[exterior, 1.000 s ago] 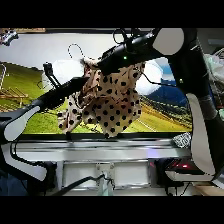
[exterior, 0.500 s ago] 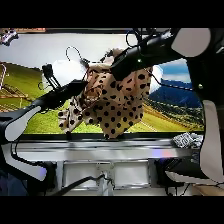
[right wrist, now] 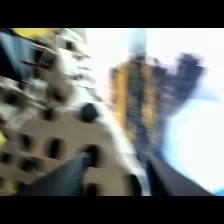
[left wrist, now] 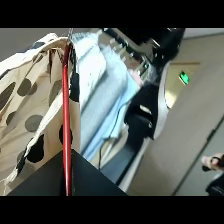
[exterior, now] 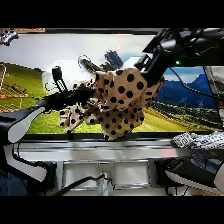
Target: Fold the clothes and pants, and hang the long-sleeved shirts on hangers.
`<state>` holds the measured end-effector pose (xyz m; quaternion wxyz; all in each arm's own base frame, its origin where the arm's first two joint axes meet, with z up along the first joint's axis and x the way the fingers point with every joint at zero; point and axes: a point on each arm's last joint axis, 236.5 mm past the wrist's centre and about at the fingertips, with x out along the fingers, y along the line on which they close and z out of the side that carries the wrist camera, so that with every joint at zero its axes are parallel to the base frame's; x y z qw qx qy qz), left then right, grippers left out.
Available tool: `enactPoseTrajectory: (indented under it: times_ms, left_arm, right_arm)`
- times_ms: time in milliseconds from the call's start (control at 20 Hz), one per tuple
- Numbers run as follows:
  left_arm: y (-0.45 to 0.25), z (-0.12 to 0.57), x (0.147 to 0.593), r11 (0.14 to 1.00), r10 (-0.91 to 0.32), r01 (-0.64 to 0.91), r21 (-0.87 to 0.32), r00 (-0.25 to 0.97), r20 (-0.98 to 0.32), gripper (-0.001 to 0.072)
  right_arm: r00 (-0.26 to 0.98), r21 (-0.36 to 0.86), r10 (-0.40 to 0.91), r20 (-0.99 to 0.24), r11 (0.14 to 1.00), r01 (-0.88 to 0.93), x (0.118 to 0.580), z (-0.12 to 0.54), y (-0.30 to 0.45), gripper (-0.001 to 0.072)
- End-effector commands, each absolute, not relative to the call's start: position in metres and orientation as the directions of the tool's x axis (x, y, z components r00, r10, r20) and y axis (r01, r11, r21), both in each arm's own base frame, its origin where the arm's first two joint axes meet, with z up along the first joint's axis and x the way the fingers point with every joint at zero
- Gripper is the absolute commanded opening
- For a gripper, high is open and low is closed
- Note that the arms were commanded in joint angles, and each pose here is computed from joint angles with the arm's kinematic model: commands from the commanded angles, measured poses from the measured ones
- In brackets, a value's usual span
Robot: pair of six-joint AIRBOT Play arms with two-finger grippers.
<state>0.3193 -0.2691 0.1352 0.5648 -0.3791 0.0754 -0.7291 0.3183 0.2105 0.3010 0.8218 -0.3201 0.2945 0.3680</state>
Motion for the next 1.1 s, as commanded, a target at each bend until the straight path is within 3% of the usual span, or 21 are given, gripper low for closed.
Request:
enactPoseTrajectory:
  times_ms: [0, 50, 100, 350, 500, 550, 650, 700, 750, 800, 850, 900, 1000, 1050]
  left_arm:
    - [-0.276, 0.132, 0.31, -0.374, -0.885, 0.748, -0.548, -0.11, 0.453, 0.0007]
    - [-0.276, 0.132, 0.31, -0.375, -0.885, 0.747, -0.549, -0.111, 0.453, 0.0007]
    - [-0.276, 0.132, 0.31, -0.374, -0.884, 0.748, -0.548, -0.11, 0.453, 0.0007]
    - [-0.276, 0.132, 0.31, -0.374, -0.885, 0.748, -0.549, -0.11, 0.453, 0.0007]
    - [-0.276, 0.132, 0.31, -0.375, -0.885, 0.745, -0.551, -0.11, 0.453, 0.0008]
    - [-0.276, 0.132, 0.31, -0.375, -0.885, 0.745, -0.551, -0.11, 0.453, 0.0008]
    - [-0.276, 0.132, 0.31, -0.377, -0.885, 0.74, -0.557, -0.11, 0.453, 0.0008]
    - [-0.276, 0.132, 0.31, -0.379, -0.884, 0.737, -0.56, -0.109, 0.454, 0.0011]
    - [-0.276, 0.132, 0.31, -0.379, -0.884, 0.736, -0.561, -0.109, 0.454, 0.0023]
    - [-0.276, 0.133, 0.311, -0.378, -0.884, 0.737, -0.561, -0.106, 0.456, 0.0157]
    - [-0.275, 0.134, 0.313, -0.376, -0.881, 0.739, -0.559, -0.097, 0.463, 0.0351]
    - [-0.274, 0.137, 0.316, -0.373, -0.877, 0.74, -0.559, -0.084, 0.474, 0.0436]
    - [-0.271, 0.136, 0.332, -0.33, -0.882, 0.74, -0.585, -0.021, 0.471, 0.0523]
    - [-0.269, 0.129, 0.345, -0.27, -0.898, 0.746, -0.609, 0.033, 0.439, 0.0523]
  right_arm:
    - [0.53, -0.336, 0.396, -0.75, 0.462, -0.821, 0.317, 0.289, 0.196, 0.0565]
    - [0.487, -0.294, 0.414, -0.769, 0.448, -0.844, 0.313, 0.277, 0.202, 0.063]
    - [0.448, -0.26, 0.414, -0.793, 0.435, -0.862, 0.311, 0.262, 0.206, 0.0649]
    - [0.309, -0.139, 0.357, -0.882, 0.429, -0.892, 0.316, 0.186, 0.208, 0.0648]
    - [0.282, -0.105, 0.323, -0.904, 0.471, -0.876, 0.335, 0.156, 0.198, 0.0624]
    - [0.287, -0.105, 0.32, -0.903, 0.484, -0.869, 0.342, 0.153, 0.196, 0.0544]
    - [0.301, -0.111, 0.321, -0.898, 0.497, -0.861, 0.349, 0.151, 0.195, 0.0168]
    - [0.309, -0.116, 0.325, -0.894, 0.498, -0.86, 0.351, 0.152, 0.196, 0.0024]
    - [0.309, -0.117, 0.326, -0.893, 0.496, -0.86, 0.351, 0.152, 0.196, 0.002]
    - [0.309, -0.117, 0.327, -0.893, 0.495, -0.861, 0.35, 0.153, 0.196, 0.0019]
    - [0.31, -0.118, 0.328, -0.892, 0.495, -0.861, 0.35, 0.153, 0.196, 0.0018]
    - [0.314, -0.12, 0.332, -0.89, 0.495, -0.861, 0.349, 0.155, 0.197, 0.0018]
    - [0.328, -0.129, 0.339, -0.882, 0.495, -0.859, 0.347, 0.162, 0.196, 0.0017]
    - [0.339, -0.137, 0.344, -0.875, 0.497, -0.857, 0.346, 0.167, 0.196, 0.0017]
